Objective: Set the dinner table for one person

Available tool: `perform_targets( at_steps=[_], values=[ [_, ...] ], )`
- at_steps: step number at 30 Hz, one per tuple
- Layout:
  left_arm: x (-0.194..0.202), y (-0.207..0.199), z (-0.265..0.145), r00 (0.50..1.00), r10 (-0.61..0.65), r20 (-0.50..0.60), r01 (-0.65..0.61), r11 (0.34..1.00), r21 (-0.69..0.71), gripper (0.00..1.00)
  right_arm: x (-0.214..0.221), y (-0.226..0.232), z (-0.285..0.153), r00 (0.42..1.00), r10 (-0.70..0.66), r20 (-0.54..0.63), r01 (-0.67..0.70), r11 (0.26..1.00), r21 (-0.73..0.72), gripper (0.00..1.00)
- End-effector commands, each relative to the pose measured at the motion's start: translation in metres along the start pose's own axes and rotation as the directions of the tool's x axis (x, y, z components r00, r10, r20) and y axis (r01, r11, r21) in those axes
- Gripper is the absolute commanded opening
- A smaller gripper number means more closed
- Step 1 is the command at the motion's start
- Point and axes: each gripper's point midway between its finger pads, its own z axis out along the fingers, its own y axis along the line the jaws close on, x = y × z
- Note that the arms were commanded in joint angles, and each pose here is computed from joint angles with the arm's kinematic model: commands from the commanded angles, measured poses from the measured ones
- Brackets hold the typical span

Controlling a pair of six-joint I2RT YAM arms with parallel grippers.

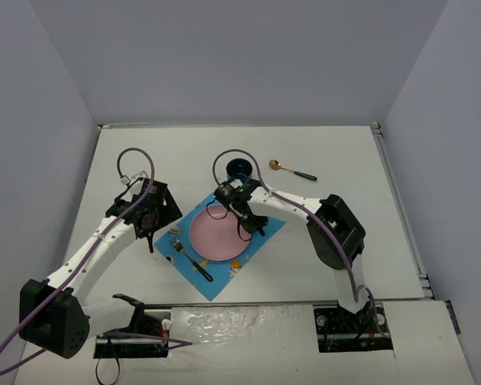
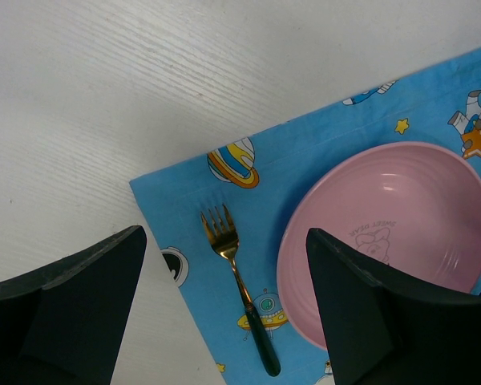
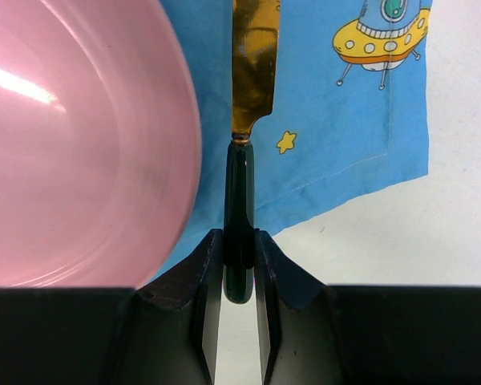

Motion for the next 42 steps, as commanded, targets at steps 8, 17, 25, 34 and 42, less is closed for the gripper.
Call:
perform_targets(
  at_steps=[8, 17, 25, 34, 42],
  values=[
    [-0.016, -0.011, -0.003, 0.998, -0.037, 0.046, 0.035, 0.999, 0.037, 0.78, -0.022, 0.0, -0.017, 0.995, -0.049, 0.089, 0.049, 0.999, 0.007, 0.0],
    [-0.017, -0.009, -0.003, 0.998, -0.033, 0.047, 0.032, 0.999, 0.027, 0.78, -0.018, -0.008, -0.003, 0.997, -0.035, 0.062, 0.032, 0.998, 0.052, 0.02],
    [-0.014, -0.01, 0.002, 0.999, -0.026, 0.028, 0.026, 1.0, 0.016, 0.78, -0.022, -0.043, -0.007, 0.992, 0.087, 0.094, -0.099, 0.986, 0.132, 0.54],
    [-0.013, -0.016, 0.003, 0.999, -0.042, 0.025, 0.041, 0.998, 0.042, 0.78, -0.057, -0.115, 0.004, 0.856, 0.475, 0.202, -0.487, 0.874, 0.008, 0.5],
    [-0.018, -0.014, -0.003, 0.998, -0.037, 0.05, 0.035, 0.998, 0.05, 0.78, -0.093, -0.21, 0.028, 0.697, 0.678, 0.236, -0.679, 0.729, -0.086, 0.49]
  ],
)
